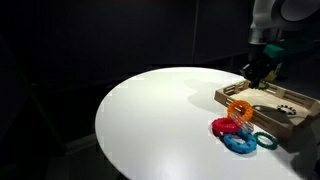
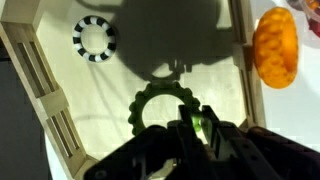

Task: Pick up the yellow ring, then put it on the table

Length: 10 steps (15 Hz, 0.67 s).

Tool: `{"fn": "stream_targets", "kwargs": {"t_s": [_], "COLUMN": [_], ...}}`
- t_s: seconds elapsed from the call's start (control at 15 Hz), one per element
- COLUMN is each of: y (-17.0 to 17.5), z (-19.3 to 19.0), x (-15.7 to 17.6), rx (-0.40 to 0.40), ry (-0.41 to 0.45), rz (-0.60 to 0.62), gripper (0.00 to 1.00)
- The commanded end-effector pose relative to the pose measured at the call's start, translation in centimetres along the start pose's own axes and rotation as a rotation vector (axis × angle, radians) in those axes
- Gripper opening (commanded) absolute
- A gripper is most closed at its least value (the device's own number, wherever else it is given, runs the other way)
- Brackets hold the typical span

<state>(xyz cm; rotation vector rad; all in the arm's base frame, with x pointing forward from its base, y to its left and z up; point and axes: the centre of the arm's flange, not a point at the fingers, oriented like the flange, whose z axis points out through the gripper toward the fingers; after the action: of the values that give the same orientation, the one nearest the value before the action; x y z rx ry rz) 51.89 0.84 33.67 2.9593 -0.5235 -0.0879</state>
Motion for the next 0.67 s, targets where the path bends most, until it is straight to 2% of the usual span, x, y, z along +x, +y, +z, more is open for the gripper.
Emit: {"fn": "stream_targets", "kwargs": {"t_s": [0.0, 0.6], "y": [-2.6, -9.8], "z": [-2.5, -4.1], "x": [-1.7, -6.5], "rx": [-0.012, -0.01], "ry": [0.02, 0.054], "rz": [-0.063, -0.248], "gripper": [0.07, 0.07]}}
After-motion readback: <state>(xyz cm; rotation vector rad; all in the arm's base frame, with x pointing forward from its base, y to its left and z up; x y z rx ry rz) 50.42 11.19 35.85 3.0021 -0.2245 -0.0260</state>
